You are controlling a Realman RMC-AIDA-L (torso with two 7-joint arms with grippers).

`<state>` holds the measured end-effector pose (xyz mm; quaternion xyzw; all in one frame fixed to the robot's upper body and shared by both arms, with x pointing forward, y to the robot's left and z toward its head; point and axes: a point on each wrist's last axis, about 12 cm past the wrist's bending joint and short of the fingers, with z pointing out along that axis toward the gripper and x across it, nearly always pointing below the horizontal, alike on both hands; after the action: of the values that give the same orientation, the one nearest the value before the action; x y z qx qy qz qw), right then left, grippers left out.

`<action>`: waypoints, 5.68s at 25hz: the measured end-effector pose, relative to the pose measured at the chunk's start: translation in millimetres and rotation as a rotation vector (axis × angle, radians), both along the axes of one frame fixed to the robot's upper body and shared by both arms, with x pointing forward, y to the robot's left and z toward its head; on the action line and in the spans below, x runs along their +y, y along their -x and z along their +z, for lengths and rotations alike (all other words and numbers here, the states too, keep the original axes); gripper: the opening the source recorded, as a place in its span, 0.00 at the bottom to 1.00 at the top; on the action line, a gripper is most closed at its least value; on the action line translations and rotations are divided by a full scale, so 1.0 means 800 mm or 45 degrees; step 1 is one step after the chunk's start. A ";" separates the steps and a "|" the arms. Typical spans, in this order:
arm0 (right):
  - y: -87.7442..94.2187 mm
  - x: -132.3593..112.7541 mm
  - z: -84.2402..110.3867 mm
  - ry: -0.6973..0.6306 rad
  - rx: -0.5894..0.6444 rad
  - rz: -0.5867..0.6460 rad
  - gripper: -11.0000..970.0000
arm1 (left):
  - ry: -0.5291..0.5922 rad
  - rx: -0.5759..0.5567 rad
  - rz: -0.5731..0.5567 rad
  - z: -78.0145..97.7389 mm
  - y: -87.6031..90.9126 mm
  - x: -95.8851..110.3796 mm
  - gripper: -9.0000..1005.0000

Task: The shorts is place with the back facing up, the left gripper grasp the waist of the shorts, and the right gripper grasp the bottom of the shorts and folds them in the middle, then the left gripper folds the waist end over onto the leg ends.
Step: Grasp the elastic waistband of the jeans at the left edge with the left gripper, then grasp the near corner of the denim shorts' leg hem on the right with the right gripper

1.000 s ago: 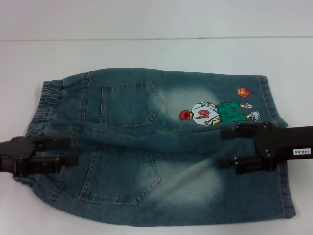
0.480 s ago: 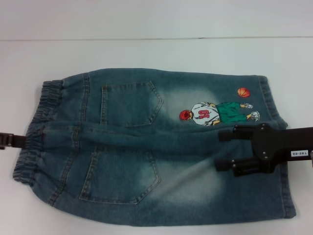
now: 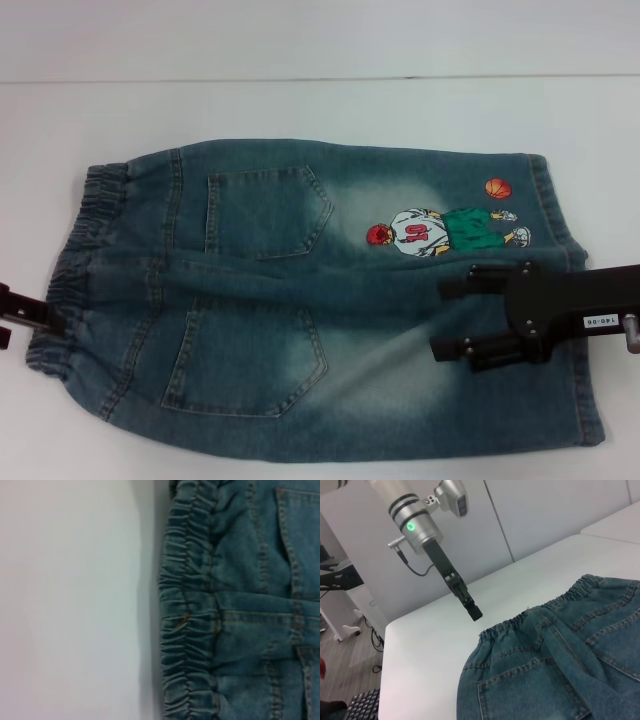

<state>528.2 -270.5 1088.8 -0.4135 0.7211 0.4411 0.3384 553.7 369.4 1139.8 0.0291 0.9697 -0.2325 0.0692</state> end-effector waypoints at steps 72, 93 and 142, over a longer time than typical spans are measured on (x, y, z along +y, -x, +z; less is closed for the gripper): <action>-0.002 0.003 -0.008 0.011 0.009 -0.035 0.97 | -0.088 0.000 -0.088 -0.026 -0.016 -0.046 0.10; -0.014 -0.062 0.074 0.526 0.419 0.024 0.97 | 0.004 -0.105 -0.109 -0.009 -0.028 -0.053 0.07; -0.010 -0.031 0.028 0.821 0.535 0.250 0.87 | 0.003 -0.122 -0.093 -0.004 -0.035 -0.053 0.07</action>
<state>536.6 -295.3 1111.4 -0.4661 0.8333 0.2972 -0.0075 581.6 327.1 1136.6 0.0755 0.9633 -0.2344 0.1070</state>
